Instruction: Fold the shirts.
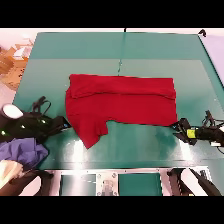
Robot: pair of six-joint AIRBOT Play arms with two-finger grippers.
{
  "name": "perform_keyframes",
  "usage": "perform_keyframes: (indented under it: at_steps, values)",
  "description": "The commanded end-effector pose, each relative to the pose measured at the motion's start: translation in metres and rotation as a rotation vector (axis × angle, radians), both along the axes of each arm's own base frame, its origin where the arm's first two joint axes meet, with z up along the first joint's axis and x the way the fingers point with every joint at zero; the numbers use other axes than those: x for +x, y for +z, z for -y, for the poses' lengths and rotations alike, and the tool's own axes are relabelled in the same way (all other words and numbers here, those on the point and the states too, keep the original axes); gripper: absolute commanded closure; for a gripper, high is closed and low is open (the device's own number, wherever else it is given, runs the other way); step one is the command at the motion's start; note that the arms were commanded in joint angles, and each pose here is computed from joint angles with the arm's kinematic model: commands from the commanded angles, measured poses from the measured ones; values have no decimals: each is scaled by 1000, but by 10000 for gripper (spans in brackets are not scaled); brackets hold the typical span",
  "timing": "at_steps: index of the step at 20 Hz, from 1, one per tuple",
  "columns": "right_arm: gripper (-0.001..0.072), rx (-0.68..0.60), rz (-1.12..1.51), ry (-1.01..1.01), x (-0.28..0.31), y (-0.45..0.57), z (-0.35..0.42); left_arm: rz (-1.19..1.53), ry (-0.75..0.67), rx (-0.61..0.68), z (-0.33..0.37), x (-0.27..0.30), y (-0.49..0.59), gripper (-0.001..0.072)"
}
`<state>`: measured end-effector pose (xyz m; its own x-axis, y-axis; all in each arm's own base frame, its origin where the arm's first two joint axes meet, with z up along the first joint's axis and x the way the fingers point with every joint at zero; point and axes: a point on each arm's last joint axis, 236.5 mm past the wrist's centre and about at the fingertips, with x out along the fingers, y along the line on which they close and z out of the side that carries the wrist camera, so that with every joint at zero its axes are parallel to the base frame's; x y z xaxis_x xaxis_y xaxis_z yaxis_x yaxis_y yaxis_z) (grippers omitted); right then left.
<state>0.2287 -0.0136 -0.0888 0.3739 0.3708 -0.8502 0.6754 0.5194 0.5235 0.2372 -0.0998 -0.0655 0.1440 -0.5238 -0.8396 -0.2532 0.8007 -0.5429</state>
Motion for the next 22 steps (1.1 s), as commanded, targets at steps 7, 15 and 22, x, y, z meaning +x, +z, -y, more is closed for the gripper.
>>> perform_keyframes:
  at_steps: [7, 15, 22]
  values:
    - [214, 17, 75, -295, 42, -41, 2, 87, 225, -125, 48, 9, -47, 72]
    - [295, -9, 160, -297, 79, -17, 14, 192, 187, -135, 64, 44, -26, 649]
    - [699, 9, 161, -95, 68, -6, 2, 176, -162, -40, 70, 28, 14, 687]
